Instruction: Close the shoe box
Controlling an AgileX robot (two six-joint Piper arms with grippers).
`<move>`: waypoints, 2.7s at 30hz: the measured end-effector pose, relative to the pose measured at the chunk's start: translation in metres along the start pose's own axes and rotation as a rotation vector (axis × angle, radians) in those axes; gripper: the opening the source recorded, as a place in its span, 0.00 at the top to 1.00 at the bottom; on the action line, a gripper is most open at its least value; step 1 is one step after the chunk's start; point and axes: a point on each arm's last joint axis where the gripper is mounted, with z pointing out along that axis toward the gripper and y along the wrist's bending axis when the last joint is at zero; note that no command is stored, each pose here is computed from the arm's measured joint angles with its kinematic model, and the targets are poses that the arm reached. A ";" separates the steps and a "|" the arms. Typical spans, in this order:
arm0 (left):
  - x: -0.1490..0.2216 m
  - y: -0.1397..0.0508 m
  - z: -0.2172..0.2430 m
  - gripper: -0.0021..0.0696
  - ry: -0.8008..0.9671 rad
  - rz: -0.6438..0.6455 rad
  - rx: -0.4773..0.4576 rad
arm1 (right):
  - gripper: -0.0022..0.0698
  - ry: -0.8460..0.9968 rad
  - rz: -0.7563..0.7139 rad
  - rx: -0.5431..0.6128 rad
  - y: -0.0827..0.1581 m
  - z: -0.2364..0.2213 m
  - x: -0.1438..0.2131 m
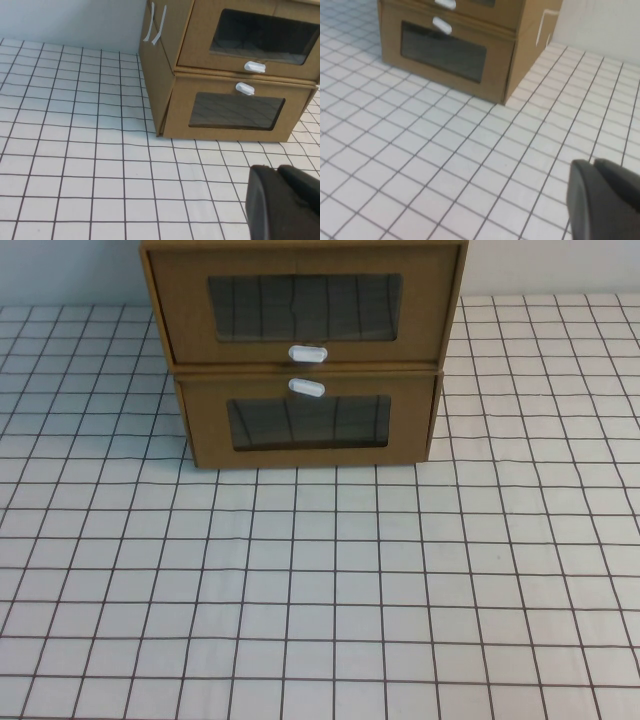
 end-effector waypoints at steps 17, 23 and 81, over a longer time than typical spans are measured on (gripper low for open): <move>0.022 0.006 0.020 0.98 0.074 -0.007 -0.017 | 0.99 0.083 -0.003 -0.010 0.004 0.025 0.032; 0.057 0.014 0.039 0.98 0.162 -0.015 -0.035 | 0.99 0.082 -0.002 -0.012 0.004 0.026 0.033; 0.075 0.028 0.050 0.98 -0.192 0.107 -0.103 | 0.99 -0.056 0.061 -0.048 0.012 0.063 0.075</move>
